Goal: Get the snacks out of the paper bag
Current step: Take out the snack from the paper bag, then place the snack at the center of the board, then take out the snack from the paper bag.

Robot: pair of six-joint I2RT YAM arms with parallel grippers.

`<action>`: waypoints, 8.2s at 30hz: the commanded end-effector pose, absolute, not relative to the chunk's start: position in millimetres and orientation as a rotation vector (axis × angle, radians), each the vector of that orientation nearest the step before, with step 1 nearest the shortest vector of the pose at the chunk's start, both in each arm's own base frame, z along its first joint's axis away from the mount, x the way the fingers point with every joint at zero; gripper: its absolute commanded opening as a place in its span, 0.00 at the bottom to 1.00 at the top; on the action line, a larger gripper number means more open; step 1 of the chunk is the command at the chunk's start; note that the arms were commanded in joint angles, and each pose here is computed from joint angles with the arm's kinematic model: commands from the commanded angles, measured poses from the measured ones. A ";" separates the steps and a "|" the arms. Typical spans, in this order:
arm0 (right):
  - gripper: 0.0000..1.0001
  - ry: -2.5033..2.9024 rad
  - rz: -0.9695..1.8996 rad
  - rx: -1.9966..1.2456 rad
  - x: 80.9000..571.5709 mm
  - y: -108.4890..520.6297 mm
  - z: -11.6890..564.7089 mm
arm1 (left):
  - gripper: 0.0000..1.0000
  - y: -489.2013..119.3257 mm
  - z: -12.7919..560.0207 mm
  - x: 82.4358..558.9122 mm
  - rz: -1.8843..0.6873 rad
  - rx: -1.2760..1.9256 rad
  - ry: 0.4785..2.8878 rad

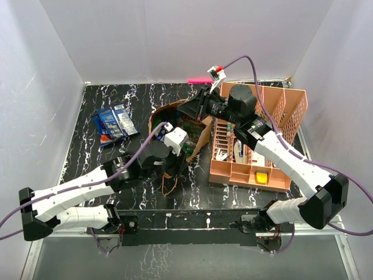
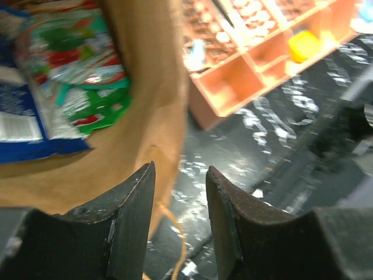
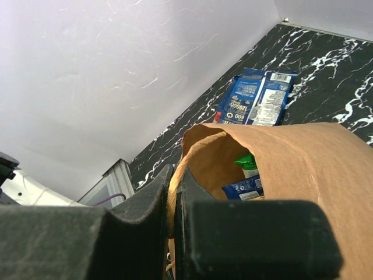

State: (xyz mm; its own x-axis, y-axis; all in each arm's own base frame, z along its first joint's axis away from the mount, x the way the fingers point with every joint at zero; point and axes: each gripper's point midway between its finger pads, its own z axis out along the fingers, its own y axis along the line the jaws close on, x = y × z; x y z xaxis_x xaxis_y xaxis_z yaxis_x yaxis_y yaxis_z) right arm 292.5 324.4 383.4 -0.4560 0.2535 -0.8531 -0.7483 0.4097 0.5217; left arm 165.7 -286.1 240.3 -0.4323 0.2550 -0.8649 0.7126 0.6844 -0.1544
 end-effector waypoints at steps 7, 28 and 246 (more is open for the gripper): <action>0.07 1.537 1.151 -0.376 293.5 303.3 429.6 | 0.30 -238.7 192.9 234.4 -0.021 0.376 2.136; 0.07 1.522 1.146 -0.375 294.7 302.9 440.0 | 0.69 -229.5 193.5 320.9 0.267 0.484 2.041; 0.08 1.563 1.092 -0.287 306.1 294.4 424.5 | 0.87 -175.1 146.6 364.9 0.515 0.331 2.029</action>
State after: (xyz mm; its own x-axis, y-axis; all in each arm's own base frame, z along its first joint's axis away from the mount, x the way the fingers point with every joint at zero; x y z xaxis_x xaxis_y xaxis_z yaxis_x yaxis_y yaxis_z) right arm 314.1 297.5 380.4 -0.4048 0.3091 -0.8606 -0.6373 0.5795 0.5079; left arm 358.5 -191.0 158.3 -0.4611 0.4418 -0.7695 0.0687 0.8824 0.4654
